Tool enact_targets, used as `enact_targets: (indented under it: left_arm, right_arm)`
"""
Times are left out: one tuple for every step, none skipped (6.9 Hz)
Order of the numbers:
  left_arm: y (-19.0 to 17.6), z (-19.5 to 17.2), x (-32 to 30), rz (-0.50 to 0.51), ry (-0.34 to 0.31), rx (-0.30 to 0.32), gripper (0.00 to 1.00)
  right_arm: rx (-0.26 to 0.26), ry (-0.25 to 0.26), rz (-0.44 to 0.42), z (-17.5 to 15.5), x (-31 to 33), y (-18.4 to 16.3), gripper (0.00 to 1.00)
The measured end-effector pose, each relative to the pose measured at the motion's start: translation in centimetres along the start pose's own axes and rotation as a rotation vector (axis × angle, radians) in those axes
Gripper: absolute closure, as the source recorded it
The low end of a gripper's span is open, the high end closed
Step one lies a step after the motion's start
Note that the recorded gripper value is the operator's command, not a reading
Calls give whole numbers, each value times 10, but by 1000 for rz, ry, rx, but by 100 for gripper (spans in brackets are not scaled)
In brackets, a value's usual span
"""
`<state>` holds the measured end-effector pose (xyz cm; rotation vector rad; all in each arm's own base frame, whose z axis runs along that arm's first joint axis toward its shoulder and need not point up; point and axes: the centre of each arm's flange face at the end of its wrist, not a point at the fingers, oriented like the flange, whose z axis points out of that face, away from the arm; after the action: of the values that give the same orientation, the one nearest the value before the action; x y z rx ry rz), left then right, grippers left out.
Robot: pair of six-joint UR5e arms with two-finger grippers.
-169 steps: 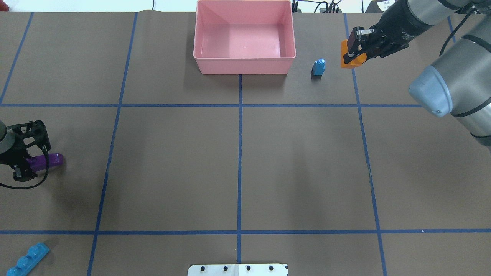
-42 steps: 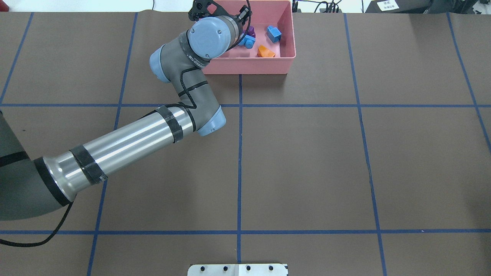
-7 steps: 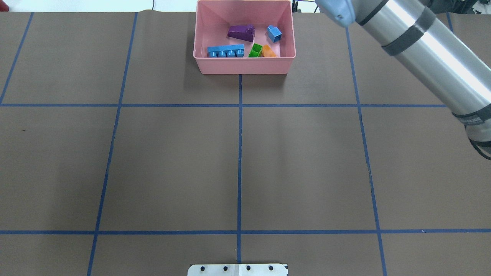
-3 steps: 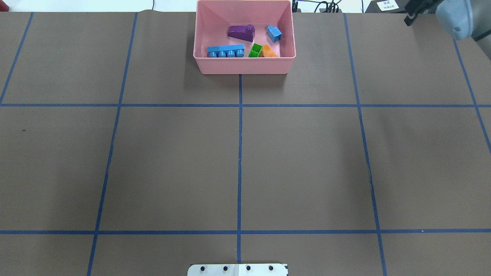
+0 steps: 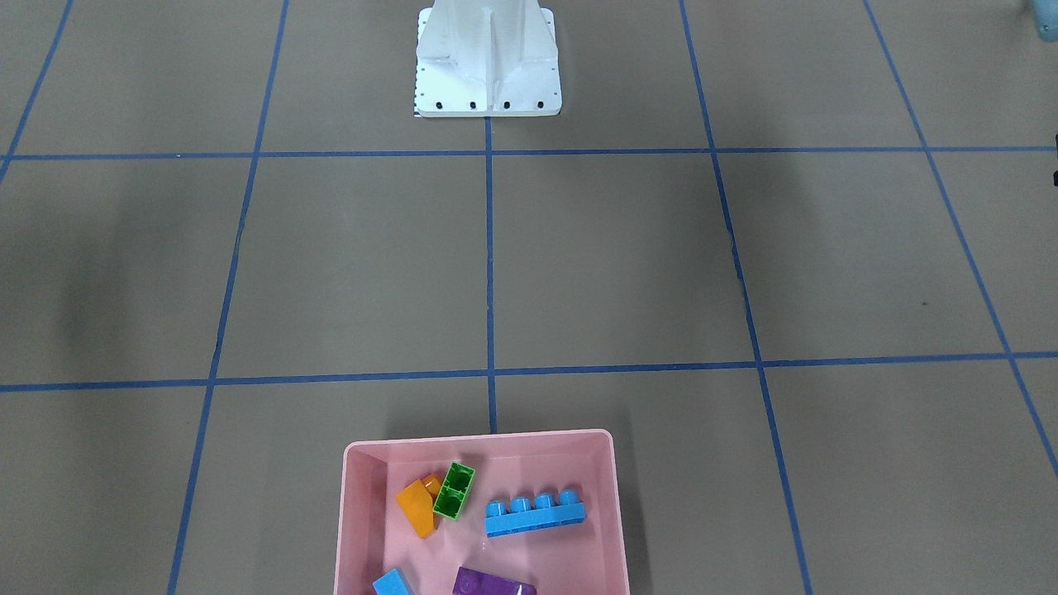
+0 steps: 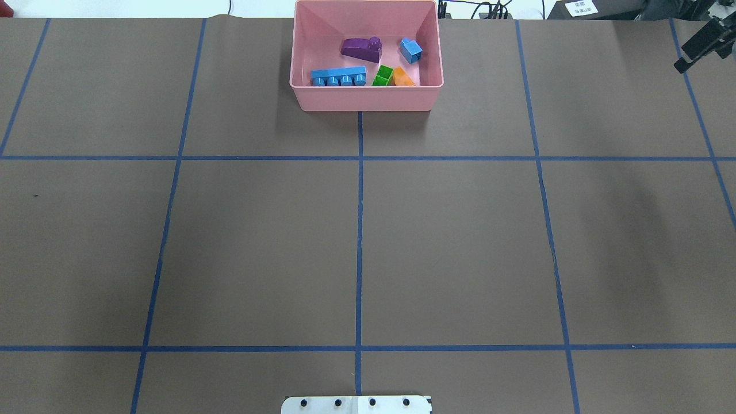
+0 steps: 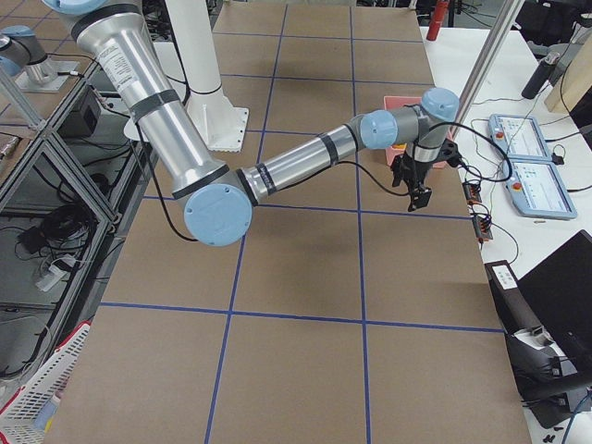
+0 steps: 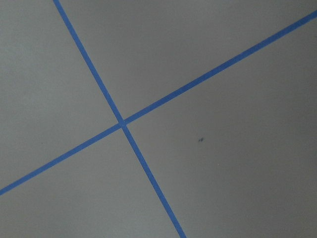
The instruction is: Put all blocks into box
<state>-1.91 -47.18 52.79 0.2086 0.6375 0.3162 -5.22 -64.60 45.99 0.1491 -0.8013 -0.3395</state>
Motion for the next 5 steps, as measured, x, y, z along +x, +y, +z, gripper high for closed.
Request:
enact_targets:
  left_arm:
    - [0,-2,-3,-11,-6,31,0]
    - [4,5,-10,-9,-13,49,0]
    - [12,22,-23,-28,-15,32,0]
    - [21,40,-39,-57,-14,3,0]
    - [29,52,-52,-88,-11,-21,0]
  right_arm:
    - [12,-13,17,13,29,32,0]
    - [33,-12,25,28,59,68,0]
    - [51,-8,37,40,83,100,0]
    - [52,-3,54,48,97,124,0]
    - [46,4,86,54,105,138,0]
